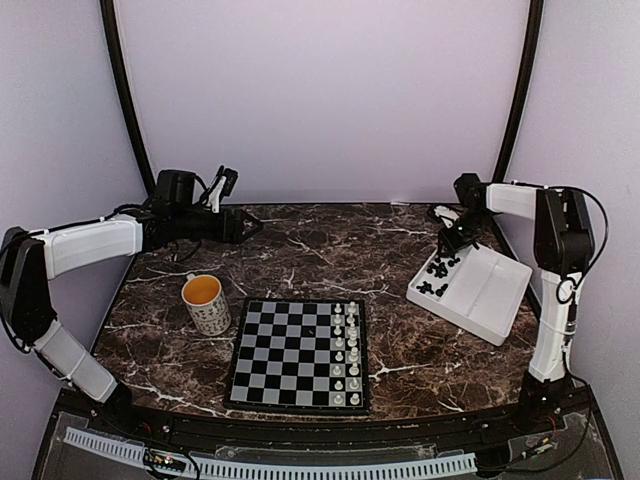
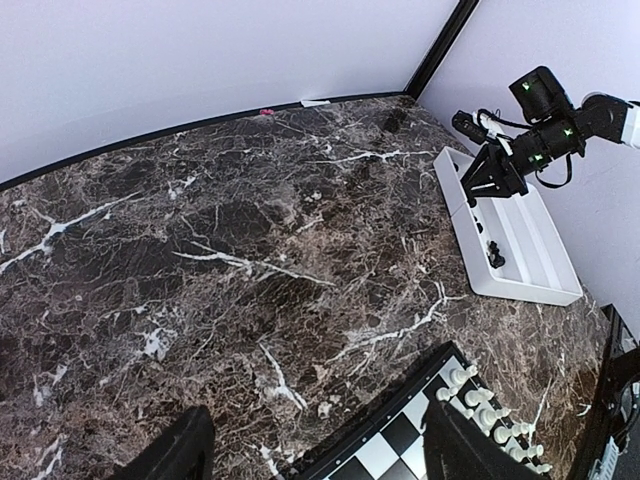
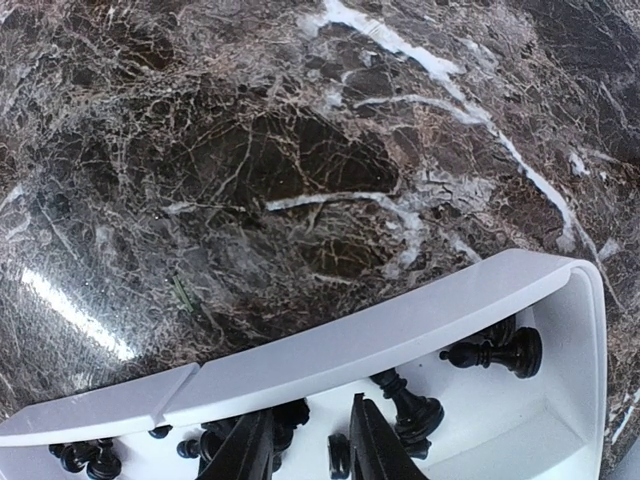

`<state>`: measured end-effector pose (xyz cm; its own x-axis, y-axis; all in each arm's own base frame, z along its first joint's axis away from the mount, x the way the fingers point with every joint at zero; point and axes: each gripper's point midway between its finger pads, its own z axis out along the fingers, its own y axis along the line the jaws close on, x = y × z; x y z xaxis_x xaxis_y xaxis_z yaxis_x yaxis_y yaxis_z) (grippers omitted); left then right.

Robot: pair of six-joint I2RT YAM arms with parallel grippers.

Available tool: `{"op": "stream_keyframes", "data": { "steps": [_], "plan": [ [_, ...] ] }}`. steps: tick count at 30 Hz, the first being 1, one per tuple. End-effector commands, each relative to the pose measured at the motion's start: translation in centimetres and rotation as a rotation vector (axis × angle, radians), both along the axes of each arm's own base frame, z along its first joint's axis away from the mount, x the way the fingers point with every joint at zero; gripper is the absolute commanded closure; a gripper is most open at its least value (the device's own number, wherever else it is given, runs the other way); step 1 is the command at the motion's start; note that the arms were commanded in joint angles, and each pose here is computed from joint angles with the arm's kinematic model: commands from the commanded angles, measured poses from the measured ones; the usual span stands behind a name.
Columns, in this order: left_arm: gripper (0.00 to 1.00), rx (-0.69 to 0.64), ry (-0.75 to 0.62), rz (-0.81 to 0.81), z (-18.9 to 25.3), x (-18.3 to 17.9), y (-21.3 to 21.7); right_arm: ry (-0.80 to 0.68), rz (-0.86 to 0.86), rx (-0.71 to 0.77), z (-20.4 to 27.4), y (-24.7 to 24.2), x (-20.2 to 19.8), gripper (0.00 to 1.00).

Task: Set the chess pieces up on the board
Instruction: Pick up the rook from the storage box.

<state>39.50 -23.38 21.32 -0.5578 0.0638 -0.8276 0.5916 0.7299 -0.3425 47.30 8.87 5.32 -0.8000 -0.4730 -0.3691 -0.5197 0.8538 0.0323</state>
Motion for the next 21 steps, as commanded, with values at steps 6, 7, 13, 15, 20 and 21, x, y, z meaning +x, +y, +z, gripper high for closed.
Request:
{"op": "stream_keyframes", "data": {
  "steps": [6, 7, 13, 15, 20, 21],
  "plan": [
    [0.26, -0.030, -0.022, -0.028, 1.08, -0.57, -0.41, -0.010, 0.020, 0.023, -0.29, 0.42, 0.95, 0.78],
    [0.26, -0.030, -0.022, -0.028, 1.12, -0.59, -0.39, -0.014, 0.021, 0.025, -0.31, 0.43, 1.03, 0.79],
    [0.26, -0.033, -0.022, -0.031, 1.21, -0.69, -0.42, -0.022, 0.025, 0.036, -0.20, 0.63, 1.29, 0.85],
    [0.26, -0.037, -0.020, -0.035, 1.24, -0.73, -0.49, -0.026, 0.031, 0.036, -0.10, 0.65, 1.28, 0.91],
    [0.26, -0.047, -0.013, -0.044, 1.25, -0.81, -0.69, -0.023, 0.037, 0.042, 0.21, 0.74, 0.71, 0.99],
    [0.26, -0.048, -0.013, -0.047, 1.28, -0.84, -0.72, -0.028, 0.038, 0.042, 0.57, 0.74, 0.38, 1.00]
  ]
}}
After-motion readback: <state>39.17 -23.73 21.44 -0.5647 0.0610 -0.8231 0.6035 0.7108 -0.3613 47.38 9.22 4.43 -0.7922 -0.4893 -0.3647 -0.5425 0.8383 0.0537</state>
